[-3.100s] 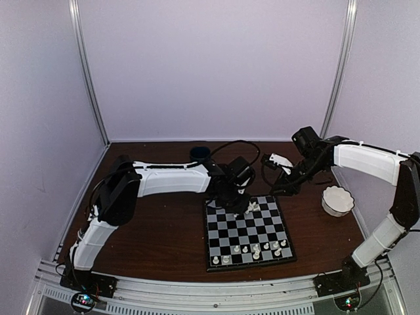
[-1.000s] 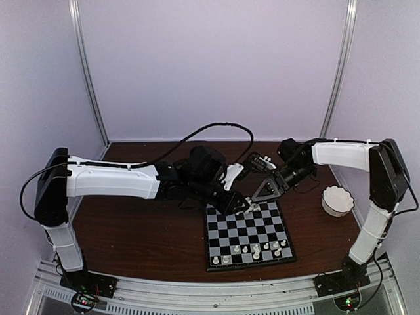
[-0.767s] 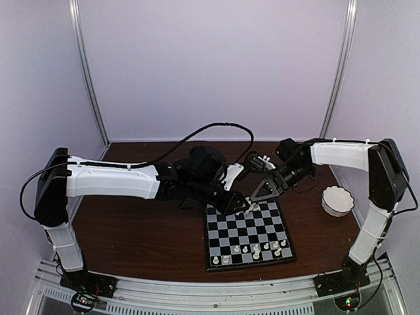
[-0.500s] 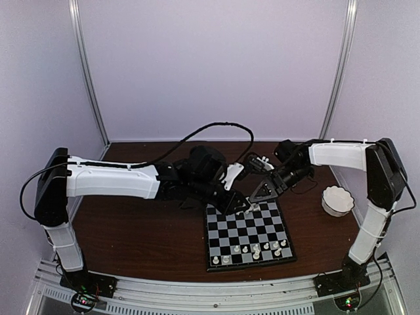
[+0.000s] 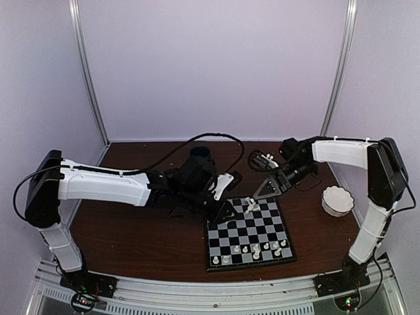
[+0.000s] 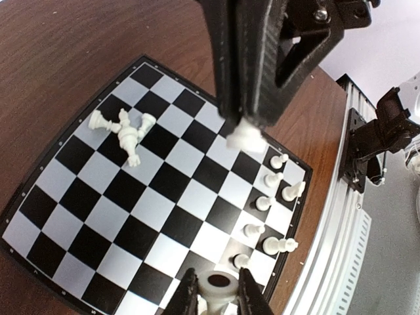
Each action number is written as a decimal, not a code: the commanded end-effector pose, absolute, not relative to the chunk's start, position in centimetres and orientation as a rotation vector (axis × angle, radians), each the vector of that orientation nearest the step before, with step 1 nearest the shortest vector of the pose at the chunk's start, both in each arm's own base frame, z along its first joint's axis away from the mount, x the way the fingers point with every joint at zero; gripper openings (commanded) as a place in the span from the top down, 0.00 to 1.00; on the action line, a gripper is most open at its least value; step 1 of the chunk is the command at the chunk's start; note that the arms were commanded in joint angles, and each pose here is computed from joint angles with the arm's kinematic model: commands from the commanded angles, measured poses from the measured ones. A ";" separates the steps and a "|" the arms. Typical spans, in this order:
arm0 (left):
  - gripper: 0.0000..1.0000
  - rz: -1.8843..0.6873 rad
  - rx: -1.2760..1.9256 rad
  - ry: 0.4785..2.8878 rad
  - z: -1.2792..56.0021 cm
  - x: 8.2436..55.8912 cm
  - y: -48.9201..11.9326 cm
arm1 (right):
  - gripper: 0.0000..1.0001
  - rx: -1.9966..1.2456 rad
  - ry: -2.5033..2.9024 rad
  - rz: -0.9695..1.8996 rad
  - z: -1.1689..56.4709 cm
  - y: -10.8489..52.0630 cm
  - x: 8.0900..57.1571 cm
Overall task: Set up the chess pieces on the board
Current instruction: Pick up the pawn from the chess pile, then place the pawn at b2, then pass from the left arm to the right, then pass from the right arm to the left
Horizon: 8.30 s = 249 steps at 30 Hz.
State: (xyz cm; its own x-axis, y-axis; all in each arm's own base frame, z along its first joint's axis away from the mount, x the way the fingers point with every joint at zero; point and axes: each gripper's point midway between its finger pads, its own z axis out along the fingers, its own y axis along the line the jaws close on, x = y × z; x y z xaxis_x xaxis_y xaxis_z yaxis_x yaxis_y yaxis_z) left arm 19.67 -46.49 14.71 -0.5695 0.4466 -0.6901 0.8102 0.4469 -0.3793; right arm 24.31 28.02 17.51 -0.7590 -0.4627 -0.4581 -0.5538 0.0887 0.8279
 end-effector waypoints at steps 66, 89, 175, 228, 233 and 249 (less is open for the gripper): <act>0.81 -0.438 0.256 2.252 17.6 23.8 -26.7 | 0.90 -2.395 1.891 0.262 5.0 37.3 15.1; 0.81 -0.593 0.153 2.147 21.1 25.2 -29.0 | 0.77 -2.118 1.842 0.328 15.1 36.3 17.6; 0.48 -1.725 0.443 2.293 25.9 17.6 -43.5 | 0.97 -1.955 1.822 0.520 22.9 33.2 19.0; 0.88 -1.773 0.442 2.124 26.5 18.0 -43.4 | 0.58 -1.683 1.829 0.660 29.2 32.1 20.5; 0.87 -1.773 0.509 1.905 29.2 18.1 -42.7 | 0.47 -1.260 1.869 1.207 33.7 29.5 23.0; 0.88 -1.840 0.525 1.666 31.3 19.0 -43.9 | 0.42 -0.987 1.936 1.878 32.0 32.2 21.5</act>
